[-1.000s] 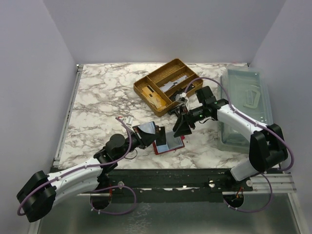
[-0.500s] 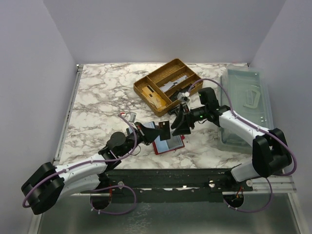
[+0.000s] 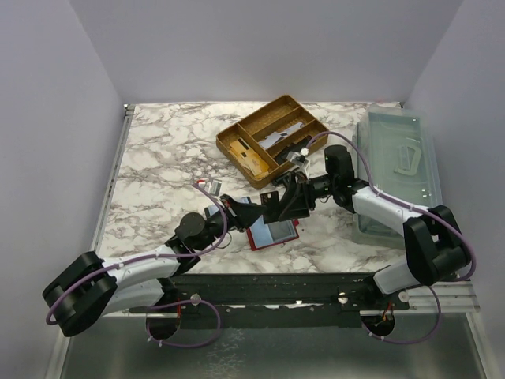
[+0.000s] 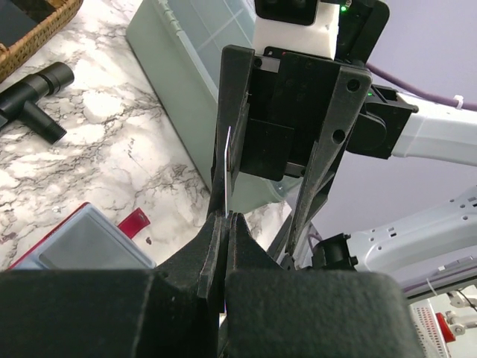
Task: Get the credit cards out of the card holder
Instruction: Place the credit card in the storage box.
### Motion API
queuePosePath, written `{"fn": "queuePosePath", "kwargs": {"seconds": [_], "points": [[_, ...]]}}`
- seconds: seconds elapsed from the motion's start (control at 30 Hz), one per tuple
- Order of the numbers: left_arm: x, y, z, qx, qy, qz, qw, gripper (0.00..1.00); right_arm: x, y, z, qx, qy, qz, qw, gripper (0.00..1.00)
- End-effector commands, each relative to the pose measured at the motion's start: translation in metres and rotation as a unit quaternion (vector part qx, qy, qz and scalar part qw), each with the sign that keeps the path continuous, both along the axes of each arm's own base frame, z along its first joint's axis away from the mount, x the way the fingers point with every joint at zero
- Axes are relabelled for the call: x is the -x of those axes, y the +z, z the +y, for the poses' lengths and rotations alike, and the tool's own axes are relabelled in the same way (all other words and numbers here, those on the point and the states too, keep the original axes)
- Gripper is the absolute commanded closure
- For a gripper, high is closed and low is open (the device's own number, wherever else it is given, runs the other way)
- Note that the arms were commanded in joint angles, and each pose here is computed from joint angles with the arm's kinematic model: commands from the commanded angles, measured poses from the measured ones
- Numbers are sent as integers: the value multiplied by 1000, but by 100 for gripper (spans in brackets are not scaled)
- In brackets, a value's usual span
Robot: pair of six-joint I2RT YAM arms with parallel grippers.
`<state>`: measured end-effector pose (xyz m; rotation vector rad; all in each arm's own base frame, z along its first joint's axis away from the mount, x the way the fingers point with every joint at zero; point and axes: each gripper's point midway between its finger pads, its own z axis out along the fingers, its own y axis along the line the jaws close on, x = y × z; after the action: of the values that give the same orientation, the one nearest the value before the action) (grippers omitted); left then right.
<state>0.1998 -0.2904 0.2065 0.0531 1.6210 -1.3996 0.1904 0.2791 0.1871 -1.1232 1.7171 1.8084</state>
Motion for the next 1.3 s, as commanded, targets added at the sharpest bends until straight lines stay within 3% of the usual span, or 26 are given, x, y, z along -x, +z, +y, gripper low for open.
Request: {"fn": "queuePosePath", "kwargs": {"seconds": [0.0, 0.3, 0.4, 0.57, 0.77, 0.8, 0.9, 0.97, 1.13, 1.27], "points": [[1, 31, -6, 39, -14, -32, 999, 100, 0, 9, -1, -16, 14, 6, 1000, 45], [3, 32, -4, 53, -16, -28, 998, 100, -4, 10, -3, -11, 3, 68, 998, 59], [3, 32, -5, 55, -18, -28, 998, 100, -4, 13, -3, -13, 6, 74, 997, 70], [3, 27, -7, 59, -22, -23, 998, 100, -5, 17, -2, -16, 14, 87, 996, 98], [2, 26, -8, 63, -21, -21, 998, 100, -5, 19, -3, -21, 32, 78, 996, 100], [1, 25, -8, 65, -18, -17, 998, 92, -4, 19, -4, -21, 43, 72, 996, 100], [-1, 23, -2, 69, -3, -7, 998, 52, -18, 18, -6, -15, 43, 78, 996, 100], [-2, 19, 5, 66, 13, -3, 998, 35, -38, 13, -5, 3, -1, 56, 998, 100], [-11, 0, 25, 1, 61, 37, 997, 8, -71, 0, -18, 85, -68, -43, 993, 100], [-13, -13, 44, -93, 88, 68, 989, 1, -101, -9, -37, 174, -106, -137, 969, 100]]}}
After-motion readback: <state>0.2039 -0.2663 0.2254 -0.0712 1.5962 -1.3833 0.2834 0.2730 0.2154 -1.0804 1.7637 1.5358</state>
